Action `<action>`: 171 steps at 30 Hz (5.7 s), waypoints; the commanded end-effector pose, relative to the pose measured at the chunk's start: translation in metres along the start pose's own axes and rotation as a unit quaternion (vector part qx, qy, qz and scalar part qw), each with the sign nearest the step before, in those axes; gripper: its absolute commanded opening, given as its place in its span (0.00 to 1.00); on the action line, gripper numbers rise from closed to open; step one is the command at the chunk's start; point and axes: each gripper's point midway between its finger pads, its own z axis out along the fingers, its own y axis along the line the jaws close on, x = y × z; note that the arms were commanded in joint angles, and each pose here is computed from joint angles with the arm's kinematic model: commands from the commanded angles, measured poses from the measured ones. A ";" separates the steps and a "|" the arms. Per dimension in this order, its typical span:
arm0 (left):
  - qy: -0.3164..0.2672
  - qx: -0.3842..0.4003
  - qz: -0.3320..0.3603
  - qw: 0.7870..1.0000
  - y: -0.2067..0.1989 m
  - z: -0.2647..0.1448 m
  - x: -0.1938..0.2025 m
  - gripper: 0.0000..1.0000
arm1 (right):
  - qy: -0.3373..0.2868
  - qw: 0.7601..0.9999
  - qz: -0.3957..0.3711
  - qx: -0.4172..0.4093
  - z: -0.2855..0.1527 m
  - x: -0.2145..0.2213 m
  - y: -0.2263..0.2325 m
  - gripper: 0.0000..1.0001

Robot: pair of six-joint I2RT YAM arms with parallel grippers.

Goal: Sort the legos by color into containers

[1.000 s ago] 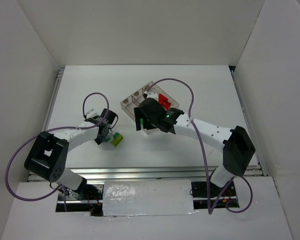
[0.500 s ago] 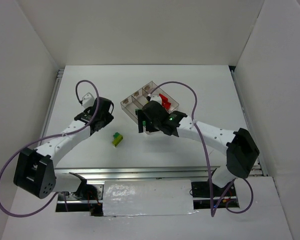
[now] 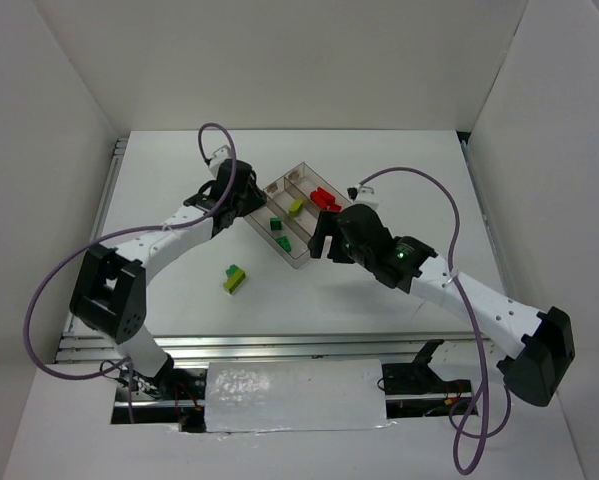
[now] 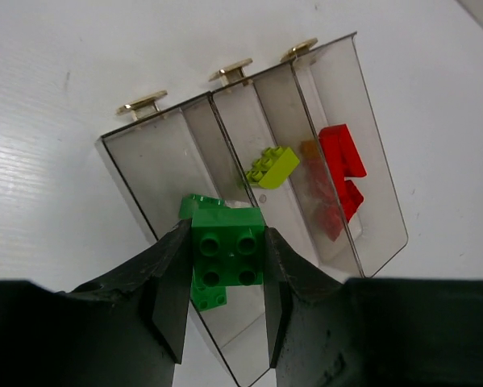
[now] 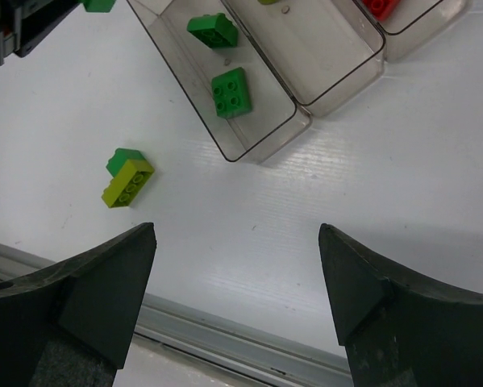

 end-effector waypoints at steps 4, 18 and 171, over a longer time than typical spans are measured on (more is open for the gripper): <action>0.002 0.033 0.026 0.999 -0.029 0.026 0.001 0.67 | -0.013 1.000 0.009 0.006 -0.007 -0.002 -0.013 0.89; -0.023 -0.065 0.080 0.994 0.035 -0.050 -0.009 0.99 | 0.031 0.999 -0.012 -0.017 0.014 0.020 0.000 0.89; 0.024 0.599 0.168 0.783 -0.110 -0.332 0.114 0.87 | -0.102 0.801 -0.111 -0.580 -0.181 0.020 0.096 0.00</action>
